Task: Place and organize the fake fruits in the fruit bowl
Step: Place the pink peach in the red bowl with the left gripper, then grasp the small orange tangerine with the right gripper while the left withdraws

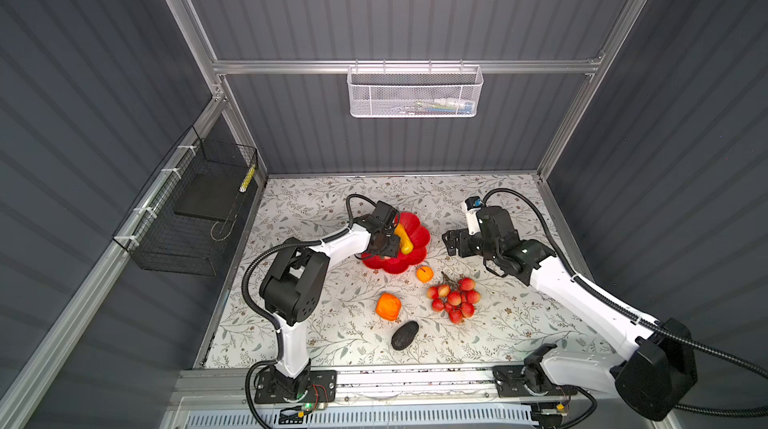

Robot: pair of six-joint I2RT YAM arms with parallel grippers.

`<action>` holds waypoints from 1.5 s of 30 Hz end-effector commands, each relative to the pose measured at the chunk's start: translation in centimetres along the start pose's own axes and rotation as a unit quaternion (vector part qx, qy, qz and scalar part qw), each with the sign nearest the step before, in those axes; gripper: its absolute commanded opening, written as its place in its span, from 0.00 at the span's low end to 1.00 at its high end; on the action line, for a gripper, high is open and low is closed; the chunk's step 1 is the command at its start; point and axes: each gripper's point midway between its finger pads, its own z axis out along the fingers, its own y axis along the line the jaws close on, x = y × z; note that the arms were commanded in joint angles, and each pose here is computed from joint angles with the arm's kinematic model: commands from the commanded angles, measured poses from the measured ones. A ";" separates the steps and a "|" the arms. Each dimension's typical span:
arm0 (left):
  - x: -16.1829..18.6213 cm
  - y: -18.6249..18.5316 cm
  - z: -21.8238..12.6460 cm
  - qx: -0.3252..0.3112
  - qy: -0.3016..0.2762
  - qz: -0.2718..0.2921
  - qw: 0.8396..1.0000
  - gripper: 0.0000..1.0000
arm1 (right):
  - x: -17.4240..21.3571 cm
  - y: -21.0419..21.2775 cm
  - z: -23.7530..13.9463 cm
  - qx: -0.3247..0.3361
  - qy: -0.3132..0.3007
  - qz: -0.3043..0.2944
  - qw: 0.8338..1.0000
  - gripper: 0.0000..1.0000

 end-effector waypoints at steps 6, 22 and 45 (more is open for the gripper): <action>-4.7 0.6 -6.0 -0.016 -0.110 -0.019 0.994 0.86 | 4.4 3.3 1.4 -0.028 0.096 -0.047 0.994 0.89; 1.9 9.9 -24.6 -0.126 -0.373 -0.169 0.904 1.00 | 9.2 7.2 6.2 -0.013 0.178 -0.068 0.981 0.77; 8.9 13.7 -29.4 -0.157 -0.404 -0.245 0.867 1.00 | 12.1 6.5 11.5 0.024 0.214 -0.071 0.974 0.49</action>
